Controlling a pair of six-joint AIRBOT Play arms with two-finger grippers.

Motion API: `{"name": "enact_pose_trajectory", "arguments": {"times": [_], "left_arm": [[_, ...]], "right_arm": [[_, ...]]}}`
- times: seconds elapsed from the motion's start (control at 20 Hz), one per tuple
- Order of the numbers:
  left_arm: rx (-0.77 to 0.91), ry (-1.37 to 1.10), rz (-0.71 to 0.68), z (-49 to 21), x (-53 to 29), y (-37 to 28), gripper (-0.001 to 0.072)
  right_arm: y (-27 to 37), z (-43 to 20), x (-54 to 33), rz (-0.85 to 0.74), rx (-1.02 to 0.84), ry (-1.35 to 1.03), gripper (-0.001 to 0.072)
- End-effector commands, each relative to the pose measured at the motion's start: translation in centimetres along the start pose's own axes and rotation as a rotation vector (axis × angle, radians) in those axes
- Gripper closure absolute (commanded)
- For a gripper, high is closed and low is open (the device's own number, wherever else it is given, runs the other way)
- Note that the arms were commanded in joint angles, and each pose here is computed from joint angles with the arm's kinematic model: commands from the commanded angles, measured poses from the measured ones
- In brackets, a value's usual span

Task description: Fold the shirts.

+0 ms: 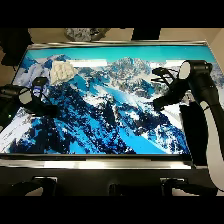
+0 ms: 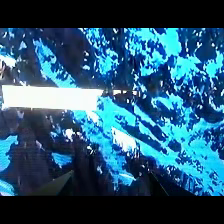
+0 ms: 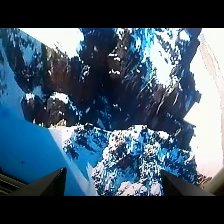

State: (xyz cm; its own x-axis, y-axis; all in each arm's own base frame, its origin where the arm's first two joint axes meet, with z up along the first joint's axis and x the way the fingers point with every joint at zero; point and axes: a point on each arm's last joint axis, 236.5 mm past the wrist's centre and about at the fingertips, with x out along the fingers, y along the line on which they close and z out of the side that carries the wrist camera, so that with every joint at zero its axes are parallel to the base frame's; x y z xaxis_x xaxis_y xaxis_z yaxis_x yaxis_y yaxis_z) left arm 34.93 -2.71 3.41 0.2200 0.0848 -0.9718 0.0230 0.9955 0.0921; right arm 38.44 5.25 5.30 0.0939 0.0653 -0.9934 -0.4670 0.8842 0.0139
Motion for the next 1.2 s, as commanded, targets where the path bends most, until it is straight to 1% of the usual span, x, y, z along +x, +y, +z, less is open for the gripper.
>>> {"name": "enact_pose_trajectory", "arguments": {"times": [0.0, 0.7, 0.9, 1.15], "left_arm": [[0.000, -0.001, 0.000, 0.0, 0.0, 0.0, 0.0129], [0.000, 0.001, 0.000, 0.0, 0.1, 0.0, 0.0129], [0.004, -0.072, -0.010, 2.3, 1.1, -0.5, 0.0129], [0.008, -0.065, -0.012, 2.9, 2.8, -0.8, 0.0128]], "right_arm": [[0.0, 0.0, 0.0, 0.001, -0.001, 0.001, 0.0032], [0.0, 0.0, 0.0, 0.000, -0.001, 0.001, 0.0032], [0.0, 0.0, 0.0, 0.001, -0.001, 0.001, 0.0032], [-0.9, 2.3, -0.1, -0.038, -0.001, -0.095, 0.0033]]}}
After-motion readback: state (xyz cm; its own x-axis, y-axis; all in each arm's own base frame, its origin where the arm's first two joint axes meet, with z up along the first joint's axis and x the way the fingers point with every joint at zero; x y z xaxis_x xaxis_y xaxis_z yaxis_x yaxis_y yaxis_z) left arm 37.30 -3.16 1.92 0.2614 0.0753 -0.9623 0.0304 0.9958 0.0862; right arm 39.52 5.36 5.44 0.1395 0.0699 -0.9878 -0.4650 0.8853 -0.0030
